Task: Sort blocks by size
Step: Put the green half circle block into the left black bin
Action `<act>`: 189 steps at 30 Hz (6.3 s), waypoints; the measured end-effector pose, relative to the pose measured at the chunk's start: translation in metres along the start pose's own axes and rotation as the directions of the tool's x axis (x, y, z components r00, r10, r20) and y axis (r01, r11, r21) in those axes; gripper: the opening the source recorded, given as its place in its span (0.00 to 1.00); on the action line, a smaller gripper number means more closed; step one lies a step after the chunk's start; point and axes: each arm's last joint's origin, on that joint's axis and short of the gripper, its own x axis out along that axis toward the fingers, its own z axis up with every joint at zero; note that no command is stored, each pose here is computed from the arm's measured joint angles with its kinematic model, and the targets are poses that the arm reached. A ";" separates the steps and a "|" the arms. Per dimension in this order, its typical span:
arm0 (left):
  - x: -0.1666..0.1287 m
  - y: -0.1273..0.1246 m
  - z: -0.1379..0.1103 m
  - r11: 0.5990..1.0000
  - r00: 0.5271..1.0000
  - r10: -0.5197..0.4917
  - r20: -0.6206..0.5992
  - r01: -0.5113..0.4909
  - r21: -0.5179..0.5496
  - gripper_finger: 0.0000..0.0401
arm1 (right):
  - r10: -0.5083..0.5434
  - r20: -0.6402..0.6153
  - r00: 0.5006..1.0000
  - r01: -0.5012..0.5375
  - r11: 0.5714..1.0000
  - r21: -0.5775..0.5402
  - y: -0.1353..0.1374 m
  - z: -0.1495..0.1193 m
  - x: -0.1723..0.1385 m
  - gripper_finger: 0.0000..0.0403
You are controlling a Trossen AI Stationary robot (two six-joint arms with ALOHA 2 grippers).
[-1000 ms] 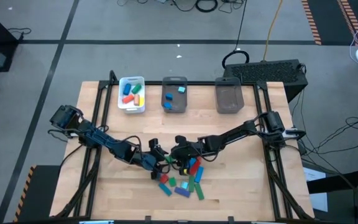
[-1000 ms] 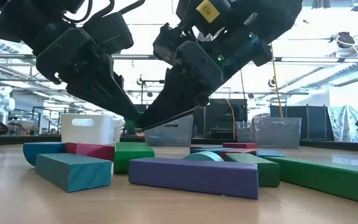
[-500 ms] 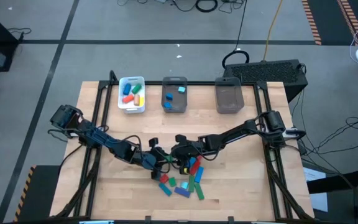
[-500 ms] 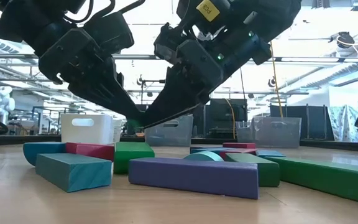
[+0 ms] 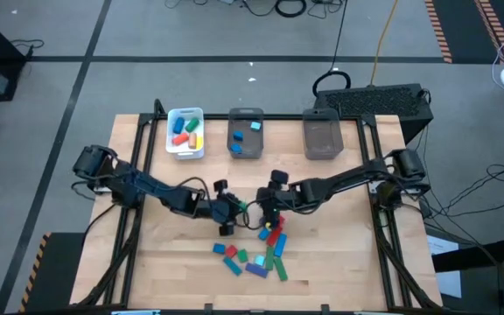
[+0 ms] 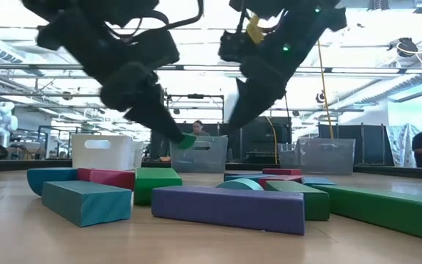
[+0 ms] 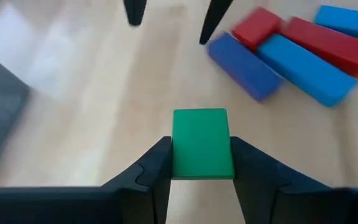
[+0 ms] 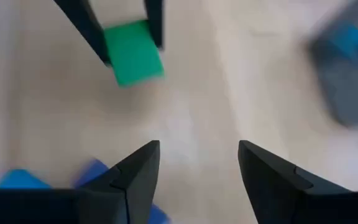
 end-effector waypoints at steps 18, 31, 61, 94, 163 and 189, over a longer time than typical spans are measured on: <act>0.007 0.123 0.069 0.995 0.993 0.097 -0.066 -0.094 0.041 0.34 | -0.049 -0.158 0.986 0.070 0.988 0.135 -0.014 -0.073 0.023 0.49; 0.002 0.224 0.067 0.986 0.990 0.126 -0.056 -0.131 -0.098 0.34 | 0.027 -0.085 0.996 -0.011 0.984 0.177 -0.020 -0.078 0.030 0.49; 0.015 0.257 0.039 0.984 0.993 0.025 -0.119 -0.045 -0.170 0.47 | 0.064 0.063 0.996 -0.072 0.987 0.144 -0.028 -0.057 0.035 0.49; -0.024 0.037 0.007 0.989 0.917 -0.140 -0.373 0.112 -0.096 0.47 | 0.565 0.305 0.766 -0.511 0.824 -0.243 0.056 -0.011 0.040 0.49; -0.053 -0.044 -0.003 0.970 0.993 0.107 -0.046 -0.094 0.225 0.47 | 0.521 0.103 0.847 -0.507 0.851 -0.136 0.060 0.001 0.063 0.40; -0.063 -0.063 0.000 0.797 0.993 0.102 0.067 -0.121 0.592 0.47 | 0.741 0.295 0.603 -0.747 0.654 -0.117 -0.016 0.040 0.065 0.41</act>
